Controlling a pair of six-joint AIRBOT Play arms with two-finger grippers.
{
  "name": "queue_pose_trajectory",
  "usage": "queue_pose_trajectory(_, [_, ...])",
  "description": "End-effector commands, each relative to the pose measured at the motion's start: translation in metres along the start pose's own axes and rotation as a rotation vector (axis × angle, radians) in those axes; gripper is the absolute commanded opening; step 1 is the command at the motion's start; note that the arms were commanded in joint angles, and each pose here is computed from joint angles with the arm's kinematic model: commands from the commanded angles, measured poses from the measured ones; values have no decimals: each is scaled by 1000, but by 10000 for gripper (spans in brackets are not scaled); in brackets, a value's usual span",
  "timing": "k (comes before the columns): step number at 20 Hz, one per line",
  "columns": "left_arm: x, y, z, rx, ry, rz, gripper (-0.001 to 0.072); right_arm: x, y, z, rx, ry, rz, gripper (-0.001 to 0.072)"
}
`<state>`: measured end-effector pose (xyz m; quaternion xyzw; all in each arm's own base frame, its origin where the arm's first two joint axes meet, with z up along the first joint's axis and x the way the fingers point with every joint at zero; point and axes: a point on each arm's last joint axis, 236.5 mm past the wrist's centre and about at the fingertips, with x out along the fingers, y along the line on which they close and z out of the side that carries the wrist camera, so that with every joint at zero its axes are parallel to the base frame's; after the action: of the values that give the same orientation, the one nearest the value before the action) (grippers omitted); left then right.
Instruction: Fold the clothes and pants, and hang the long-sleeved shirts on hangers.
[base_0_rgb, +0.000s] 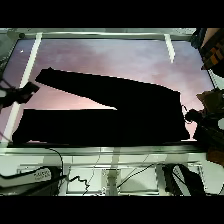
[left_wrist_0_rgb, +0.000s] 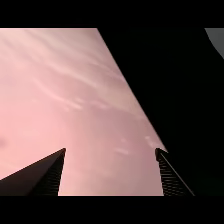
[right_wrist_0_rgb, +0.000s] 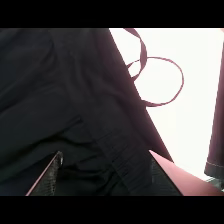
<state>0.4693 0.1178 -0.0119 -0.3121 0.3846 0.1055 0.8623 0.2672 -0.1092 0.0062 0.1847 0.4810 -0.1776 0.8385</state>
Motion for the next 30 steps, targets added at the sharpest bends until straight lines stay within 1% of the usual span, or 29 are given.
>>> queue_pose_trajectory(1, [60, -26, 3, -151, 2, -57, 707, 0, 0, 4, -1, -17, 0, 621])
queue_pose_trajectory(5, [94, -23, 15, -160, -16, -53, 705, 0, 2, 9, 6, -37, 9, 620])
queue_pose_trajectory(8, [114, -22, 14, -159, 5, -53, 696, -1, 15, 11, 48, -44, 66, 621])
queue_pose_trajectory(10, [125, -23, 15, -154, 9, -55, 694, -1, 18, 13, 56, -51, 76, 620])
queue_pose_trajectory(11, [131, -25, 13, -150, 14, -57, 676, -1, 18, 14, 57, -55, 77, 620])
queue_pose_trajectory(12, [136, -27, 11, -146, 21, -59, 602, -1, 18, 15, 57, -60, 77, 620])
queue_pose_trajectory(13, [141, -30, 9, -140, 26, -62, 510, -1, 19, 16, 60, -64, 80, 620])
queue_pose_trajectory(14, [145, -34, 9, -116, 20, -66, 397, -1, 20, 16, 63, -65, 85, 620])
queue_pose_trajectory(16, [144, -45, 25, -39, -46, -74, 250, -2, 21, 16, 68, -65, 91, 620])
queue_pose_trajectory(18, [140, -56, 45, 48, -102, -86, 24, -2, 21, 16, 68, -65, 91, 620])
queue_pose_trajectory(19, [137, -62, 52, 82, -118, -93, 9, -2, 21, 16, 68, -65, 92, 620])
queue_pose_trajectory(21, [129, -75, 59, 97, -111, -122, 9, -2, 21, 16, 68, -66, 92, 620])
queue_pose_trajectory(23, [114, -88, 57, 194, -54, -132, 8, -2, 21, 16, 68, -65, 92, 620])
queue_pose_trajectory(25, [87, -84, 47, 371, 46, -67, 7, -2, 21, 16, 68, -65, 92, 620])
queue_pose_trajectory(26, [68, -75, 44, 445, 95, -12, 7, -2, 21, 16, 68, -66, 92, 620])
queue_pose_trajectory(30, [-15, -48, 45, 596, 222, 191, 7, -2, 21, 17, 68, -67, 91, 620])
